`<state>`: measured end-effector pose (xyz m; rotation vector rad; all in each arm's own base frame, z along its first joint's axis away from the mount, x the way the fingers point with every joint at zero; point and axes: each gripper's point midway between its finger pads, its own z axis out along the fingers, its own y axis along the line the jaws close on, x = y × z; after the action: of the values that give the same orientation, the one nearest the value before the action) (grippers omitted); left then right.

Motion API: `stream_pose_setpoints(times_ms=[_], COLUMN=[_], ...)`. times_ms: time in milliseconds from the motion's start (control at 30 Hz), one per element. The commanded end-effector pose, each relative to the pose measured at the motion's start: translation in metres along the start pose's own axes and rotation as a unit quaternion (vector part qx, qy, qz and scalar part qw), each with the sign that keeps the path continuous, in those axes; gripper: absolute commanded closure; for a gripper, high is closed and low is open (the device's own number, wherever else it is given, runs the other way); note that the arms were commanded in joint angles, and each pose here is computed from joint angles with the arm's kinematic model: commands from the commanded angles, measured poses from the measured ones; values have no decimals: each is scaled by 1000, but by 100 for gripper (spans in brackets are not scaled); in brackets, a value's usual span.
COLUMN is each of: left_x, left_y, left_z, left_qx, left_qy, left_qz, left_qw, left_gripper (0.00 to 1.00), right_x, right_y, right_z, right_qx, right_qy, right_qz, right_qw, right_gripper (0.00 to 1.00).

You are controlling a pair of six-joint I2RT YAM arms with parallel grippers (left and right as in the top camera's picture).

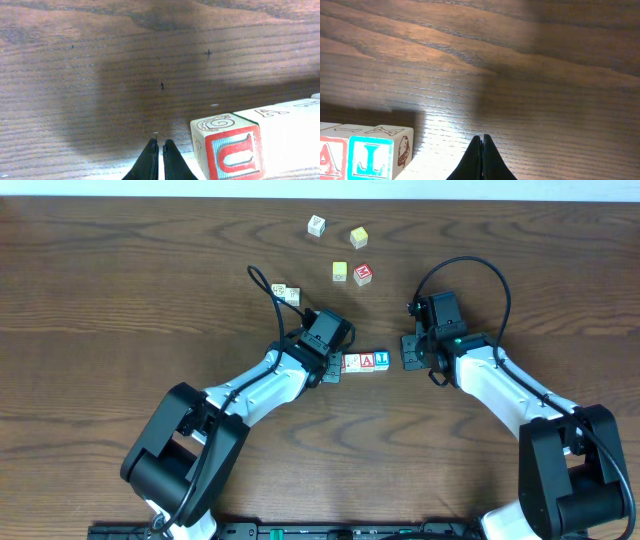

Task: Lift 4 blocks

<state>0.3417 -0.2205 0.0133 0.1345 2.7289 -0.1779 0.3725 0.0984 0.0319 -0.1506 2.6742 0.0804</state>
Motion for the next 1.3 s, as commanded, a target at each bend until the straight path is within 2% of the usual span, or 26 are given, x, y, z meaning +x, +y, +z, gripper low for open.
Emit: stream_pose_setpoints(times_ms=[0,100,200,300,433,533,633,767,900,1033,1200,1267], left_x=[-11,-17,-27,-41,-64,-83,-86,-57,-14,33,64,67], left_y=[-2,15,53,92,118,139,152,163,176,190,199,200], left_z=[-11,-18,-33,-62,-121,-194,-271,-361,-415,-438,-443,-442], left_qx=[18,6,-49,-98,-110,-155,-172,-143,-121,-110,-108,-108], left_qy=[-7,-7,-22,-50,-117,-220,-316,-415,-474,-498,-504,-502], left_qz=[-16,-20,-38,-58,-73,-77,-85,-103,-116,-124,-126,-125], left_qw=[1000,1000,998,992,984,960,929,893,864,851,848,849], left_gripper=[93,93,93,93,93,93,93,93,93,93,92,89], right_x=[-9,-8,-6,-7,-7,-7,-8,-12,-21,-31,-39,-41], right_y=[-3,-4,-8,-10,-10,-14,-20,-28,-35,-41,-45,-50], right_z=[-6,-6,-7,-7,-7,-7,-7,-7,-7,-8,-10,-11], right_qx=[6,7,19,24,24,34,40,44,48,56,67,81], right_qy=[-13,-11,-9,-9,-10,-11,-12,-19,-35,-57,-72,-79], right_qz=[-3,-3,-3,-3,-3,-1,2,13,22,28,31,32], right_qw=[1000,1000,1000,1000,1000,999,999,999,998,996,995,993], right_gripper=[99,99,99,99,99,99,99,99,98,86,66,51])
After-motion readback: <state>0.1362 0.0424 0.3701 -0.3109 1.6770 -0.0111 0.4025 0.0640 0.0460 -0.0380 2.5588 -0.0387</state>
